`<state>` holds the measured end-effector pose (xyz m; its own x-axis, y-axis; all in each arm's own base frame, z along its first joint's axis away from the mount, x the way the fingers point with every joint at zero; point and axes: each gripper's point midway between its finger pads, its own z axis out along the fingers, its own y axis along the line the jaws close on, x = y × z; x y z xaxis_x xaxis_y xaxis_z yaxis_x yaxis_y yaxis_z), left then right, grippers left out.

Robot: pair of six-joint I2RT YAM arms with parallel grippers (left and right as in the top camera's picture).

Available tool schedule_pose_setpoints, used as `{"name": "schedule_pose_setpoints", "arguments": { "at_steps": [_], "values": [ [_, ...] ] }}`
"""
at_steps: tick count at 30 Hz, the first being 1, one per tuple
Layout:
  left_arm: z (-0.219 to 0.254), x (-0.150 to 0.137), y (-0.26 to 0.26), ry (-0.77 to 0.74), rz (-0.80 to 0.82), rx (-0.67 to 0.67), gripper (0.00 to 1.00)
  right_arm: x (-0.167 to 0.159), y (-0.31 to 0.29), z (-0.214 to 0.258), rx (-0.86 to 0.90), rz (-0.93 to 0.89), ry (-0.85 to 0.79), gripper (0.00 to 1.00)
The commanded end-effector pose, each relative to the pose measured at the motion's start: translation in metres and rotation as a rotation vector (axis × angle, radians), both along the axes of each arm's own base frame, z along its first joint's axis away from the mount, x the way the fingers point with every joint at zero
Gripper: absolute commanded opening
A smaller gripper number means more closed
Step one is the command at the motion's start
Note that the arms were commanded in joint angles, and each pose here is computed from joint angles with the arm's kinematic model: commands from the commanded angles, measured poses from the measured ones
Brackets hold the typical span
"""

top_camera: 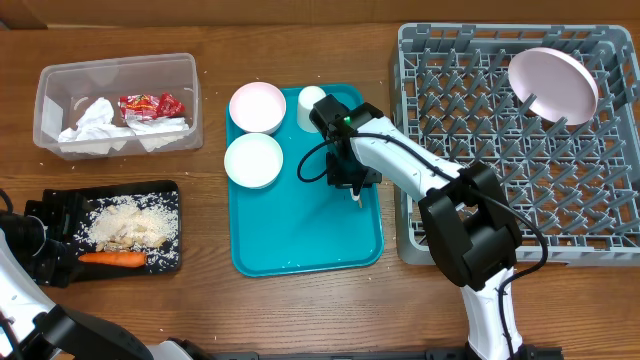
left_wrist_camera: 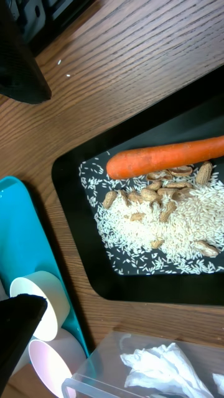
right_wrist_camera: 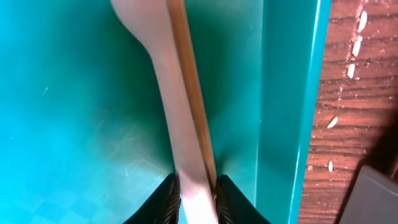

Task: Sort waste into correct bins and load items into the dishwasher rack
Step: 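Move the right gripper to the white fork and grasp it, then carry the fork to the rack and insert it upright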

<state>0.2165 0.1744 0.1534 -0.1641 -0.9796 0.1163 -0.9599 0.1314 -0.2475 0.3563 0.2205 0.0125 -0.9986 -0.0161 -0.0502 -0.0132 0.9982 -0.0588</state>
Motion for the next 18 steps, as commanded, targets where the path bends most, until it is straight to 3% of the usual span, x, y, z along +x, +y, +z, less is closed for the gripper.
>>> {"name": "schedule_pose_setpoints", "arguments": {
  "at_steps": [1, 3, 6, 18],
  "values": [
    [-0.0017, -0.0002, 0.0003, 0.003, 0.015, -0.010, 1.00, 0.0143, 0.0047, 0.0191, 0.023, -0.006, -0.061, 0.20],
    [-0.0017, -0.0002, 0.0003, 0.003, 0.015, -0.010, 1.00, 0.0136, 0.0056, 0.0191, 0.023, -0.003, -0.061, 0.09],
    [-0.0017, -0.0002, 0.0003, 0.003, 0.016, -0.010, 1.00, 0.0139, 0.0058, 0.0191, 0.024, -0.003, -0.062, 0.04],
    [-0.0017, -0.0002, 0.0003, 0.003, 0.016, -0.010, 1.00, 0.0128, 0.0038, 0.0281, 0.029, -0.027, -0.067, 0.04]
  ]
}}
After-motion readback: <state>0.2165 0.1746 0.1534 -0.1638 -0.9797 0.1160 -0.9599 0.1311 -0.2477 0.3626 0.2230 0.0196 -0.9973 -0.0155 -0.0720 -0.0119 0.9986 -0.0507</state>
